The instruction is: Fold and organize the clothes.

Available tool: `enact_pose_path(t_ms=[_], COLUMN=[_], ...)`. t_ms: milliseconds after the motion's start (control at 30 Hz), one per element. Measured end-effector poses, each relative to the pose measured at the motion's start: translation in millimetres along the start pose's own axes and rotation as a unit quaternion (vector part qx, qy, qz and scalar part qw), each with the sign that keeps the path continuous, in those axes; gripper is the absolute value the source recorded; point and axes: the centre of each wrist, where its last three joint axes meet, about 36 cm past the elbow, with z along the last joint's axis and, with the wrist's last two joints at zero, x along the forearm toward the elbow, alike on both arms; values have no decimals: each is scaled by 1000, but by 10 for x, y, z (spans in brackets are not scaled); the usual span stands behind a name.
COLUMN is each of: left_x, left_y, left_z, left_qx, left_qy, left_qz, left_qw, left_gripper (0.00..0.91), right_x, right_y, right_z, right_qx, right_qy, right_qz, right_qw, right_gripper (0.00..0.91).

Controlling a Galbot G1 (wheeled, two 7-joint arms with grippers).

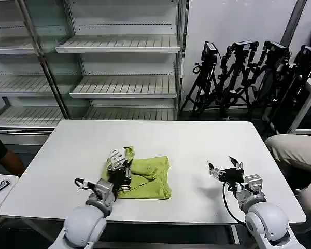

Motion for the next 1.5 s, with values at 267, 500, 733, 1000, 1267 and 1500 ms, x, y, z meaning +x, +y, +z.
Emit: enact_pose_path(t_ms=[267,500,733,1000,1267,1500], left_x=[-165,-170,-139,-77,-112,-178], left_y=[-238,-283,-36,267,308,295], left_z=[-88,-268,-210,198,448,562], left_qx=[20,58,76,96,131,148], left_qy=[-11,-38,-27,45,91,113], left_qz=[31,49,8,-60,-81,-89], left_qw=[999,996,997,993,984,978], left_gripper=[907,907,907,907,20,30], right_x=[31,24,15,-3,7,16], right_y=[-46,-51,-81,-77,-104,-126], right_z=[-22,1,14,7,4,-2], right_qx=[3,2,5,10,13,11], right_qy=[-2,1,2,2,3,1], right_qz=[3,3,1,-4,-2,-1], right_qw=[1000,1000,1000,1000,1000,1000], right_gripper=[907,907,907,907,907,907])
